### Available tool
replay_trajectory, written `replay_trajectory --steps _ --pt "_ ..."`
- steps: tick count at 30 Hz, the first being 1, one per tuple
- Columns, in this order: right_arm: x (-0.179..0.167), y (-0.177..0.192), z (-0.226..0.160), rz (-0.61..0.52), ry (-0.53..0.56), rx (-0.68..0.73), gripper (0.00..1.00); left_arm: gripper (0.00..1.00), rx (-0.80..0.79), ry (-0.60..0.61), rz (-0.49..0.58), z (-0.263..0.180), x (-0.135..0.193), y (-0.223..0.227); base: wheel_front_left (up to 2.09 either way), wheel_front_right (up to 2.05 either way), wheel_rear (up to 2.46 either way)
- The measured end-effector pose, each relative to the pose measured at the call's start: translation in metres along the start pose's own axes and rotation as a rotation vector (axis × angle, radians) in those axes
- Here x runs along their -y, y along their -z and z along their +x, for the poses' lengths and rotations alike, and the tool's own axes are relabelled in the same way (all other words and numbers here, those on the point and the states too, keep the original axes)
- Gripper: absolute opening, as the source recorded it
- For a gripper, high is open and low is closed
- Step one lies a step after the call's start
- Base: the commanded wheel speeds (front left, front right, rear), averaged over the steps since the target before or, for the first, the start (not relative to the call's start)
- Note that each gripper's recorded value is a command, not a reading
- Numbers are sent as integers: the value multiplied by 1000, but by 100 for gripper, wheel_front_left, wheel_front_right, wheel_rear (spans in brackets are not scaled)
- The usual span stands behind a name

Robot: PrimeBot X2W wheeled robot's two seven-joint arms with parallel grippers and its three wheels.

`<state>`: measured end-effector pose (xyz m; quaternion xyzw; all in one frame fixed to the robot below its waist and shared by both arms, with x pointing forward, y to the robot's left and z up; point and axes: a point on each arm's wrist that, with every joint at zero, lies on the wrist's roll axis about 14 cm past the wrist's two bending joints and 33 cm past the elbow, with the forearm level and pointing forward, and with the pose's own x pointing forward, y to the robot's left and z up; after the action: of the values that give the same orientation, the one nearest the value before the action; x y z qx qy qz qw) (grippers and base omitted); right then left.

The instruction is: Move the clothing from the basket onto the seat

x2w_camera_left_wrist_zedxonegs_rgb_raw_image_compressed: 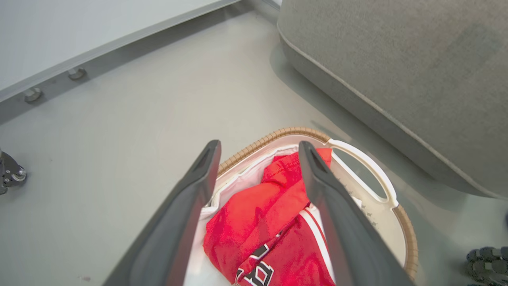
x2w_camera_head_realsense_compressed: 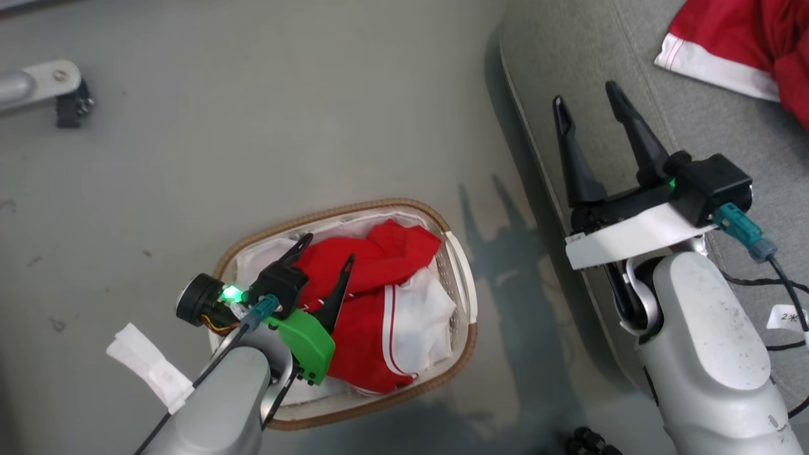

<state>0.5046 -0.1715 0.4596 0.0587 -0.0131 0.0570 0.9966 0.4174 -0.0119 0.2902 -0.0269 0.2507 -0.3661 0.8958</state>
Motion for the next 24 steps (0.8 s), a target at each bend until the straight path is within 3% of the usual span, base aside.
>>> replay_trajectory --steps 15,24 --pt "26 67 5 44 57 -113 100 100 -397 184 24 36 8 135 0 0 0" --pt "36 107 -4 64 87 -202 100 100 -588 267 70 46 13 182 0 0 0"
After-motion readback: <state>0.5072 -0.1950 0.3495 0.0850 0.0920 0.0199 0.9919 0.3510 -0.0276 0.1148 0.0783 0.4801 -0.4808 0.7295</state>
